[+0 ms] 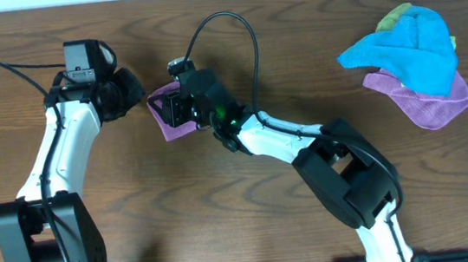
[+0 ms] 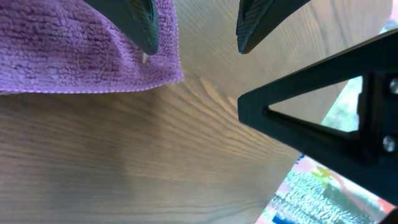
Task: Fold the cloth
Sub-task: 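Bring the right gripper's end toward the left gripper, folding the strip in half, then release the right gripper and retract the right arm to rest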
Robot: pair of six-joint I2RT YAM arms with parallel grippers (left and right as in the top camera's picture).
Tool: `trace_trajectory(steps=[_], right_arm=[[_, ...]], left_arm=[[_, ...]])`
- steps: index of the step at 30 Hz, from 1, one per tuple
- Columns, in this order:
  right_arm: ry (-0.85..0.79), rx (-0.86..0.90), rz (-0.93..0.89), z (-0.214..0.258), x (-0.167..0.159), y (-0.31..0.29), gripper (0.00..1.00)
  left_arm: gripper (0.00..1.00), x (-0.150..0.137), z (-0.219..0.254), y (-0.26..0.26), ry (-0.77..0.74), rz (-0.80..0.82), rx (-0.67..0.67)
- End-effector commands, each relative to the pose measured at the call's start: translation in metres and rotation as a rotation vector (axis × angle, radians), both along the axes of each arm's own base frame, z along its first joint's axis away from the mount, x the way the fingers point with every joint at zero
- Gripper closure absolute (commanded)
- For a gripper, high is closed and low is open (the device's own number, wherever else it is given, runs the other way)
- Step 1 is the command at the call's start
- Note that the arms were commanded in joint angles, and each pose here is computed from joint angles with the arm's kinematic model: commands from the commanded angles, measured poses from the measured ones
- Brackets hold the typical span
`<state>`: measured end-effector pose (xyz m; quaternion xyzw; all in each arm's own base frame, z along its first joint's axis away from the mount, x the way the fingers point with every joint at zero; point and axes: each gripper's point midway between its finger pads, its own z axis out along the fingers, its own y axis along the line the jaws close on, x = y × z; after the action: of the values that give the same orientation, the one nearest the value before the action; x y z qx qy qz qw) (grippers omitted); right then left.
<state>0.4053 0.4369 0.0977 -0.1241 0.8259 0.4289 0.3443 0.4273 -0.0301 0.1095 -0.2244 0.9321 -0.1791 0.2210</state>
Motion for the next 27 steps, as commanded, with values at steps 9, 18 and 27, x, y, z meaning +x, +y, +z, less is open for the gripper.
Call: trace_trajectory(steps=[9,18,27], right_arm=[[-0.007,-0.017,-0.071,0.027,0.037,-0.052,0.50],[0.046,-0.034,-0.065,0.056,0.045,-0.106,0.01],[0.093,-0.282,-0.027,0.076,0.003,-0.183,0.01]], left_arm=[[0.17,-0.016,0.015,0.018,0.018,0.029,-0.003],[0.05,-0.046,0.022,0.007,0.105,0.006,-0.089],[0.05,-0.068,-0.001,-0.004,0.213,0.028,-0.165]])
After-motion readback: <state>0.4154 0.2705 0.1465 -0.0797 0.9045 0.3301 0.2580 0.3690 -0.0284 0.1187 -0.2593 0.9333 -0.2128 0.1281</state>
